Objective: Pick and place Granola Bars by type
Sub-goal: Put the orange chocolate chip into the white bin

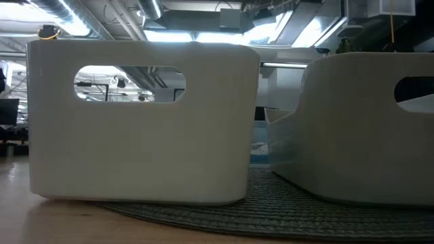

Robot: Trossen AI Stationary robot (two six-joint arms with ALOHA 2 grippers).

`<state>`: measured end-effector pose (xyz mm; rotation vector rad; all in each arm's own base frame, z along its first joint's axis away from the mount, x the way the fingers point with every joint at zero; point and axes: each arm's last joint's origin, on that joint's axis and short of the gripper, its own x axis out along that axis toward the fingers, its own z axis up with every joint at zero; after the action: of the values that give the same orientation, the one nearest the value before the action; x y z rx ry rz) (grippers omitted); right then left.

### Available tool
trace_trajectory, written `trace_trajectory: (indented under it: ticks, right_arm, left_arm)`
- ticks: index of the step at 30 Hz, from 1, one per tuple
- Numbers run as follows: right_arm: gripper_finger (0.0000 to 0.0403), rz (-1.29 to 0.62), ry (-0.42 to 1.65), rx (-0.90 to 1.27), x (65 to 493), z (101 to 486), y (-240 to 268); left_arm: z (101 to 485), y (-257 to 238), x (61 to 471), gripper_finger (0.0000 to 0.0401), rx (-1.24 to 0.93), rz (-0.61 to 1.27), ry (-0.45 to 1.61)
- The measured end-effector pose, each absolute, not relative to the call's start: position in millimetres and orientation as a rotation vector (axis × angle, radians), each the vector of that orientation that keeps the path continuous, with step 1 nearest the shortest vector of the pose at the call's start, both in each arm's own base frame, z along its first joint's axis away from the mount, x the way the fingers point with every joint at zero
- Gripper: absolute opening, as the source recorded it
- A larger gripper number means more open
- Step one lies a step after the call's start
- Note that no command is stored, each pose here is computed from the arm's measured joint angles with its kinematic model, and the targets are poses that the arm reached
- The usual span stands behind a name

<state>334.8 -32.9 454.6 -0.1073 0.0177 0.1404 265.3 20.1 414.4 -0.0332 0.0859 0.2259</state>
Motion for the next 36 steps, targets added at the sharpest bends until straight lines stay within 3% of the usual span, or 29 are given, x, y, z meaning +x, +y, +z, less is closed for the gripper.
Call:
trace_trajectory:
  ticks: [6,23,36]
  right_arm:
    - [0.0174,0.124,0.137,-0.087,326,448,-33]
    - [0.0177,-0.266,0.486,-0.061,246,451,-34]
    - [0.0177,-0.425,0.581,0.031,190,456,-25]
  left_arm:
    - [418,17,256,0.001,-0.03,0.242,0.099]
    - [437,-11,184,0.0008,-0.073,0.227,0.228]
    - [407,-42,176,0.0008,-0.233,0.086,0.538]
